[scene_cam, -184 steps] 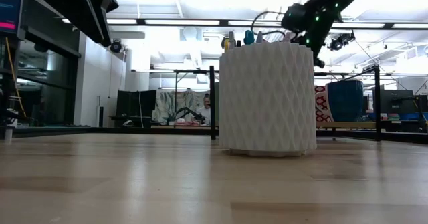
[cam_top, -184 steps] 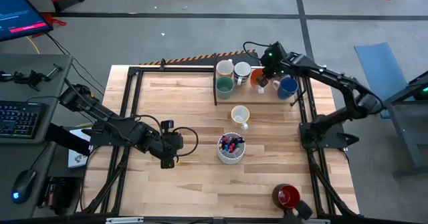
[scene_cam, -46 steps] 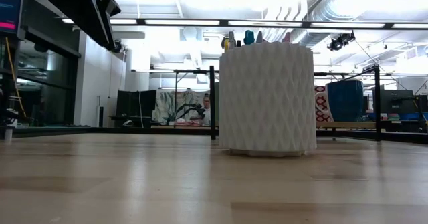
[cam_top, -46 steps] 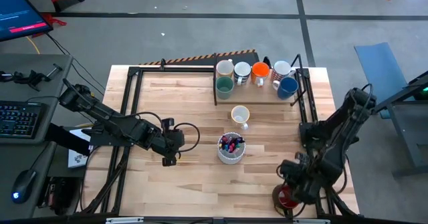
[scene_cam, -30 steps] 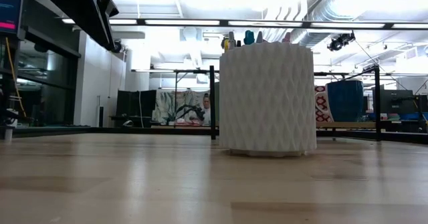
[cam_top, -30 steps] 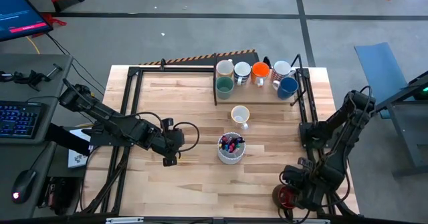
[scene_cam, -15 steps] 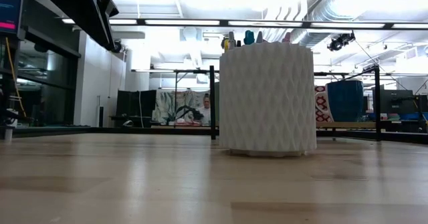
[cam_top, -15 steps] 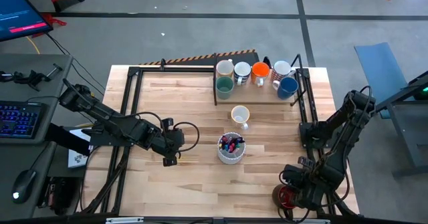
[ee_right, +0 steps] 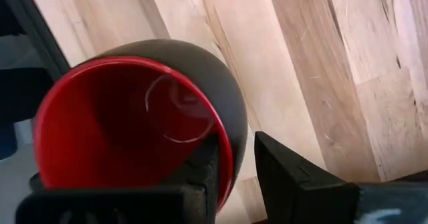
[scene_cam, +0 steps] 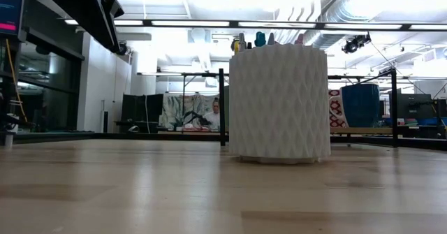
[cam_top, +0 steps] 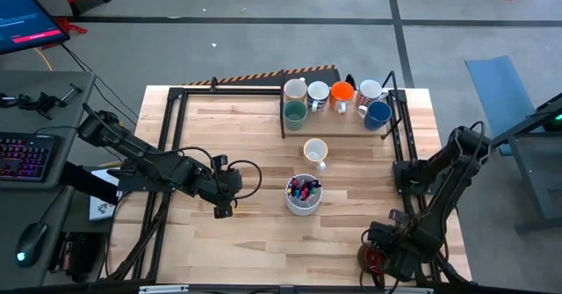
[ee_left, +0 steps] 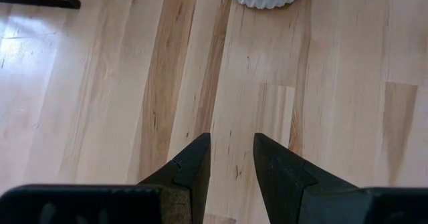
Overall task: Place coffee mugs
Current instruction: Put the black mug on the shelf
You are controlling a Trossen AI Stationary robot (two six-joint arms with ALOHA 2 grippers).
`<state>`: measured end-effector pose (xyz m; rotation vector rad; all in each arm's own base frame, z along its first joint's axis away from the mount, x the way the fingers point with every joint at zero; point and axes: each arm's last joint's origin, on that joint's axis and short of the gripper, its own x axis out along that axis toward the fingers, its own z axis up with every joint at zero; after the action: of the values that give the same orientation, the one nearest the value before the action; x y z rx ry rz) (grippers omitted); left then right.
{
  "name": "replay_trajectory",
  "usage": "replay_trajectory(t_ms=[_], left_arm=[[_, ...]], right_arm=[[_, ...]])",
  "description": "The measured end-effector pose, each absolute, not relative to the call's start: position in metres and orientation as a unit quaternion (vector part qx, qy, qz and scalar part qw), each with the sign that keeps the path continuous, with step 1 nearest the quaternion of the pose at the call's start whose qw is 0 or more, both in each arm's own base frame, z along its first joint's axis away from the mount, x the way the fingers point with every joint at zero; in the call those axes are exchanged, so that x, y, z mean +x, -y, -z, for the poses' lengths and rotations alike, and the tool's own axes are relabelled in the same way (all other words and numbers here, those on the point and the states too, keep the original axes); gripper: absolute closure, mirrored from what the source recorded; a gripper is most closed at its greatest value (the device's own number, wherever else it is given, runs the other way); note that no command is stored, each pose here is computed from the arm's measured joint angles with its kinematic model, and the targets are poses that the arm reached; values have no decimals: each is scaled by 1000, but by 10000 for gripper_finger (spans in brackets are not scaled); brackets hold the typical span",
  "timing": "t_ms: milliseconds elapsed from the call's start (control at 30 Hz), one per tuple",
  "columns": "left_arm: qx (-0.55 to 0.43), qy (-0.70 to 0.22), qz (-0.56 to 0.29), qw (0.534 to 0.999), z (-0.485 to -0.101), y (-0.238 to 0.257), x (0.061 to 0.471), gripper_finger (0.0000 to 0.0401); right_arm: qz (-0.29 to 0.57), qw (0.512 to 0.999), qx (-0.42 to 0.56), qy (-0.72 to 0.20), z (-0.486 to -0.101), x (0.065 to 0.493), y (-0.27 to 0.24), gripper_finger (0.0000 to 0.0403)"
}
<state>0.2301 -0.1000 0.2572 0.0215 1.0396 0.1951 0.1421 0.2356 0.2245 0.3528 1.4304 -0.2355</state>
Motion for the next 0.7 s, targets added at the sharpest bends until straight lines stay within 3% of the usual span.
replay_trajectory(t_ms=[467, 700], left_arm=[[10, -495, -93, 864, -257, 100, 230, 298], [10, -494, -93, 864, -257, 100, 231, 297]], right_arm=[[138, 732, 144, -651, -198, 150, -248, 331], [161, 729, 159, -646, -197, 151, -247, 395]])
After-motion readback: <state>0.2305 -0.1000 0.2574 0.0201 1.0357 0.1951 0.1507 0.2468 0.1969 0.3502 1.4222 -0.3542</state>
